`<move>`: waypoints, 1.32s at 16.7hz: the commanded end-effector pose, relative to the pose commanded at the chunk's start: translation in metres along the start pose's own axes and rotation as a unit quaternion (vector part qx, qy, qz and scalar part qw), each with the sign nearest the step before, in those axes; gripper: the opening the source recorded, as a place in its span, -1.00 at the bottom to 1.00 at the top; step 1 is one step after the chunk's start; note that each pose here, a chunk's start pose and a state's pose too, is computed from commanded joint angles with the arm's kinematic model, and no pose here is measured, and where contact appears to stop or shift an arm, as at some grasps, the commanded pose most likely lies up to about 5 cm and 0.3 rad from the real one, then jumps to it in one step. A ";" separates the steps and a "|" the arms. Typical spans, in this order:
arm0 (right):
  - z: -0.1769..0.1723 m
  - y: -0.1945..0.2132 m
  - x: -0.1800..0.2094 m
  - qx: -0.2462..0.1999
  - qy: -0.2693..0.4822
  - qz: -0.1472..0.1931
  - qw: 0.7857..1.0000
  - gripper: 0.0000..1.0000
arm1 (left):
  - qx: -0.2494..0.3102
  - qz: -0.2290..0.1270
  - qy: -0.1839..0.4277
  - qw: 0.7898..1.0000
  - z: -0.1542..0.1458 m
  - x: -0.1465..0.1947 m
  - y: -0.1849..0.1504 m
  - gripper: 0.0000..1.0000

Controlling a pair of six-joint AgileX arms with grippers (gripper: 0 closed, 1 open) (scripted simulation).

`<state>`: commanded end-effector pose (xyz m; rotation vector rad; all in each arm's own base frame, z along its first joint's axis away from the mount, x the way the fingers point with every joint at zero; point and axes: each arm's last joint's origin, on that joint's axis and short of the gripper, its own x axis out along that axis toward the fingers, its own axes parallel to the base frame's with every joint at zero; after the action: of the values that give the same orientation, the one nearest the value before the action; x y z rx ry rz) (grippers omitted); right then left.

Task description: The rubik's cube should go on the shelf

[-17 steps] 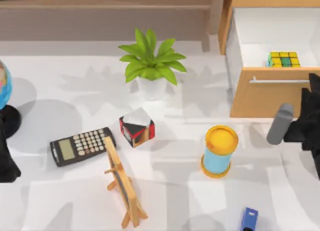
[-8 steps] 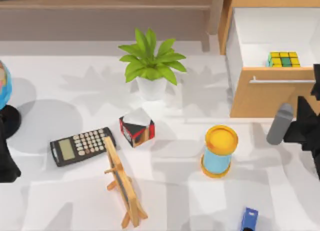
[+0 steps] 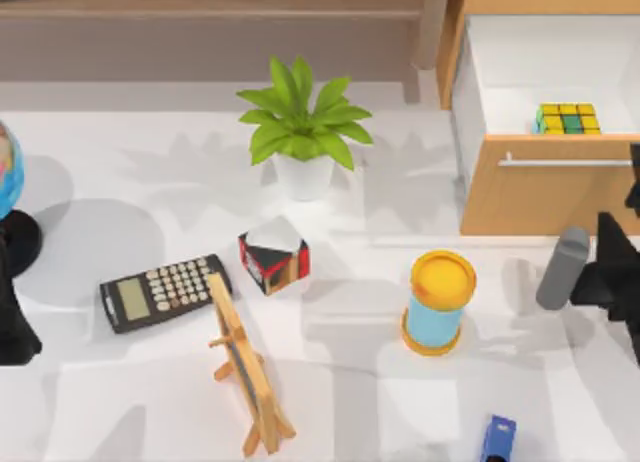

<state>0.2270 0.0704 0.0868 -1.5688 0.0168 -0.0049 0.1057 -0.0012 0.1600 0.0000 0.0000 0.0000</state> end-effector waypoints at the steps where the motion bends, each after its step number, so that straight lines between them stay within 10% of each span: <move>1: 0.000 0.000 -0.003 0.000 0.000 0.000 1.000 1.00 | 0.000 0.000 0.000 1.000 0.000 0.000 0.000 1.00; 7: -0.001 0.012 -0.004 -0.012 -0.001 0.032 0.999 1.00 | 0.000 0.000 0.000 1.000 0.000 0.000 0.000 1.00; 16: 0.047 -0.045 0.006 0.109 -0.146 -0.041 0.982 1.00 | 0.000 0.000 0.000 1.000 0.000 0.000 0.000 1.00; 22: 0.085 -0.080 0.039 0.208 -0.205 0.029 0.956 1.00 | 0.000 0.000 0.000 1.000 0.000 0.000 0.000 1.00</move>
<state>0.2678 0.1551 0.1672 -1.1235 -0.2507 0.3424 0.1057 -0.0012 0.1600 0.0000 0.0000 0.0000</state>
